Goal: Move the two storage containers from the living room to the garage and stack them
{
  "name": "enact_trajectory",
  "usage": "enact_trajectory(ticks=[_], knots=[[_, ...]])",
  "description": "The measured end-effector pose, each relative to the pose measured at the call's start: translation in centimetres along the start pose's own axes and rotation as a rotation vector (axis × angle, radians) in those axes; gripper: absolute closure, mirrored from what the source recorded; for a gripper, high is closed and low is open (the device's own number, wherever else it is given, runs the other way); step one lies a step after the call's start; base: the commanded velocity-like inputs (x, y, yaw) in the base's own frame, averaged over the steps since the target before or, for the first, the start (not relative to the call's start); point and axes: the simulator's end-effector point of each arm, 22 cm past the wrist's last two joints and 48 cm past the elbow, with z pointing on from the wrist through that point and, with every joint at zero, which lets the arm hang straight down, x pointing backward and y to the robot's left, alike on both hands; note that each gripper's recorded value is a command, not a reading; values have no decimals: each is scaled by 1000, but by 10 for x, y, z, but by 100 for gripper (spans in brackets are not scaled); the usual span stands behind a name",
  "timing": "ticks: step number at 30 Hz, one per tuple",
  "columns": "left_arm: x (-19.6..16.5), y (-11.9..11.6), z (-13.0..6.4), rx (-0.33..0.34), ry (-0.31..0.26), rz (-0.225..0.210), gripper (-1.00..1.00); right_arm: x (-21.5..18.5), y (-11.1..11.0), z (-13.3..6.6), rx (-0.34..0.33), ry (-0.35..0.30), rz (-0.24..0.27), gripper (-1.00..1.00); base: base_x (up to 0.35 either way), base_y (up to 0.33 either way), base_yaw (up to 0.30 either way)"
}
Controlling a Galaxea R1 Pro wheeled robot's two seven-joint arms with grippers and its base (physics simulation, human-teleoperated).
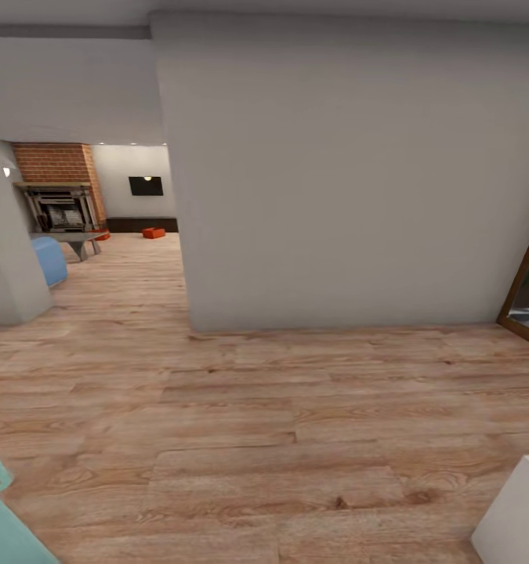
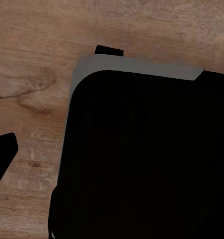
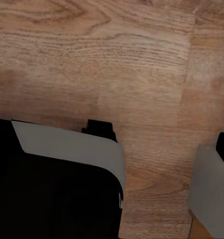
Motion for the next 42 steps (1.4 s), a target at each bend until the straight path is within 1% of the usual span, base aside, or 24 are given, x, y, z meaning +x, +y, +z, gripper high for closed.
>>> enact_trajectory(ticks=[5, 6, 7, 11, 15, 20, 42], knots=[[1, 1, 0, -2, 3, -53, -100, 5, -14, 0, 19, 3, 6, -100, 322, 0, 0], [1, 1, 0, -2, 3, -73, -100, 20, -13, -2, 14, 21, 3, -100, 322, 0, 0], [1, 1, 0, -2, 3, -76, -100, 25, -12, -2, 11, 26, 1, -100, 322, 0, 0], [1, 1, 0, -2, 3, -80, -100, 31, -11, -3, 8, 33, -3, -100, 322, 0, 0], [1, 1, 0, -2, 3, -80, -100, 32, -4, -4, -2, 38, -5, -100, 322, 0, 0], [1, 1, 0, -2, 3, -79, -100, 32, -1, -4, -5, 38, 0, -100, 322, 0, 19], [1, 0, 0, -1, 4, -80, -100, 31, -5, -3, 2, 34, 7, -100, 322, 0, 266]])
